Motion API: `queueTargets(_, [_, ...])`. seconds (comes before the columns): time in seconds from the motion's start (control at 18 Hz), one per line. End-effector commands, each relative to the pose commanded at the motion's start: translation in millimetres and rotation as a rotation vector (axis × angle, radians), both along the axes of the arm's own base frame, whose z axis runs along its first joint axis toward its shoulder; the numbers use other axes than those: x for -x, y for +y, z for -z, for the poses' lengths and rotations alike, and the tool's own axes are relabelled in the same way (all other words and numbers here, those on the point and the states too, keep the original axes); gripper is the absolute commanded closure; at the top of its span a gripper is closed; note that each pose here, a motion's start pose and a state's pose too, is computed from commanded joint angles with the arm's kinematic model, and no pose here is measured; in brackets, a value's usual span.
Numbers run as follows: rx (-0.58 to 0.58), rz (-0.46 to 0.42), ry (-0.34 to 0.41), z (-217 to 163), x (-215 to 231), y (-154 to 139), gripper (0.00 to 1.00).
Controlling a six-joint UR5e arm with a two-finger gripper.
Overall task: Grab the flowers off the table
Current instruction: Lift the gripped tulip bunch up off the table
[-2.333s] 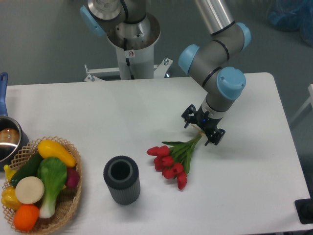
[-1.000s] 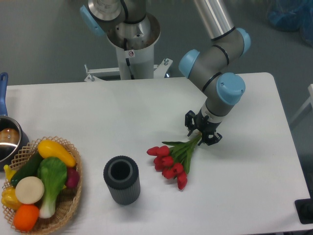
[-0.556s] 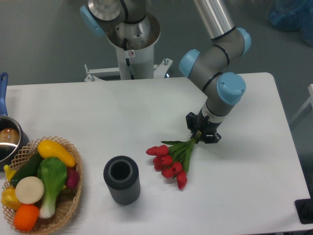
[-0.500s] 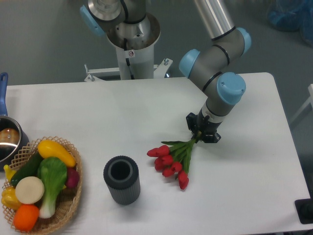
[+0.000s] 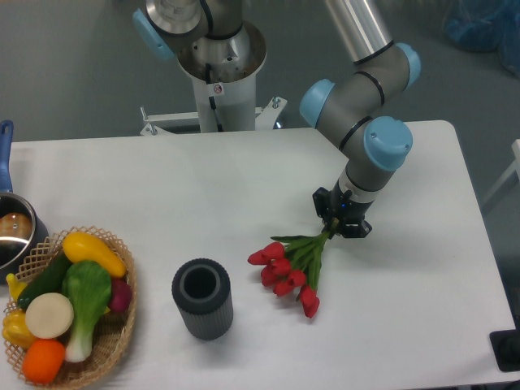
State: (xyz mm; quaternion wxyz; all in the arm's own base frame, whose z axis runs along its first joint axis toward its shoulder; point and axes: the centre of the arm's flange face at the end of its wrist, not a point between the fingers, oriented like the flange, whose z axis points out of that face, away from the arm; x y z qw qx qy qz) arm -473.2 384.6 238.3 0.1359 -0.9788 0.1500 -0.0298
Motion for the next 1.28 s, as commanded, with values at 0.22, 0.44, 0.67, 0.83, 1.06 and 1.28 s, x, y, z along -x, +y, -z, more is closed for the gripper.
queueTargets(0.22, [-0.109, -0.004, -0.004, -24, -1, 6, 0.79])
queueTargets(0.44, [-0.241, -0.019, -0.001, -59, 2, 4, 0.79])
queueTargets(0.67, [-0.409, -0.051, -0.014, -102, 8, 2, 0.79])
queueTargets(0.83, [-0.505, -0.087, -0.036, -128, 13, 3, 0.79])
queueTargets(1.06, [-0.616, -0.136, -0.075, -154, 20, -4, 0.79])
queueTargets(1.28, [-0.781, -0.138, -0.117, -179, 25, -17, 0.79])
